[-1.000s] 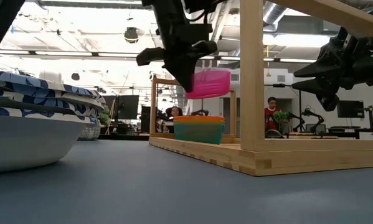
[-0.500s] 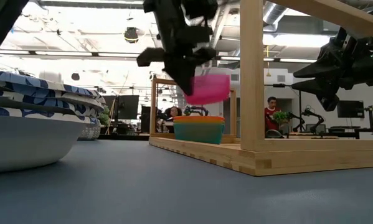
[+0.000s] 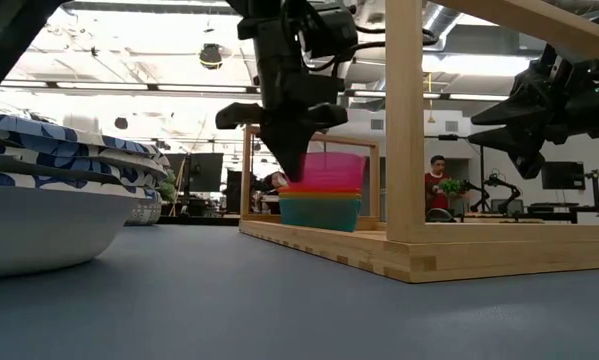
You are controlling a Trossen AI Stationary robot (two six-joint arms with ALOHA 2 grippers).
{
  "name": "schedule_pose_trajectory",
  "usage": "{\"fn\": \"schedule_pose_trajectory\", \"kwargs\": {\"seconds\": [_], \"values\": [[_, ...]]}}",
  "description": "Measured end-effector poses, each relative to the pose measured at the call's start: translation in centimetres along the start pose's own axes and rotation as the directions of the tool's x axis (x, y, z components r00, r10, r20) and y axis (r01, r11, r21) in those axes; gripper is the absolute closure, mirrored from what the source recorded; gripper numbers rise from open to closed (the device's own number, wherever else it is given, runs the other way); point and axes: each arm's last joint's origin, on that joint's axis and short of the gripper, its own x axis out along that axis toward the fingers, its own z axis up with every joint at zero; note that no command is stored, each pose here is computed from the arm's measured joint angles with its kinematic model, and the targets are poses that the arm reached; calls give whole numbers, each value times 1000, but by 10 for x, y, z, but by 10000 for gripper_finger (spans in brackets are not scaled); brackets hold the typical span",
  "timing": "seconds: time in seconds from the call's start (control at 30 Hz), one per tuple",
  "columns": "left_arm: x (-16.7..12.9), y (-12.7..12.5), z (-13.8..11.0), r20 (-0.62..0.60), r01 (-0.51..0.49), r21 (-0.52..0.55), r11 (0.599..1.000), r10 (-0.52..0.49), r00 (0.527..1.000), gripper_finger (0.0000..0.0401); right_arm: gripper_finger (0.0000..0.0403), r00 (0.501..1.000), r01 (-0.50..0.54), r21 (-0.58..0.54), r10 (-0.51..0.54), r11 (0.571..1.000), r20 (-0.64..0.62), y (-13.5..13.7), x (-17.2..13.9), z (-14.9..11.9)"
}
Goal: Place and stack bowls onto a shelf
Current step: Stack the pink bowl on top of the orange bowl, then put the white blue bowl on the wooden shelf
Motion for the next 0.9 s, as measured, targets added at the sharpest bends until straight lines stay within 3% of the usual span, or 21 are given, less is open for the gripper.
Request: {"fn": "schedule_pose_trajectory", "kwargs": {"seconds": [0.27, 0.57, 0.7, 0.9], "values": [[0, 1, -1, 9, 5, -6, 1000, -5, 1000, 385, 232, 1000, 0, -10, 0, 1000, -1, 0, 0, 0], [0, 1, -3, 8, 12, -20, 1000, -12, 1000, 299, 232, 1000, 1, -25, -1, 1000, -2, 0, 0, 0], [0, 2, -3, -58, -36, -37, 999, 33, 998, 256, 232, 1000, 1, -25, -1, 1000, -2, 0, 0, 0], [-27, 7, 4, -72, -36, -143, 989, 26, 997, 213, 232, 1000, 0, -25, 0, 1000, -3, 0, 0, 0]]}}
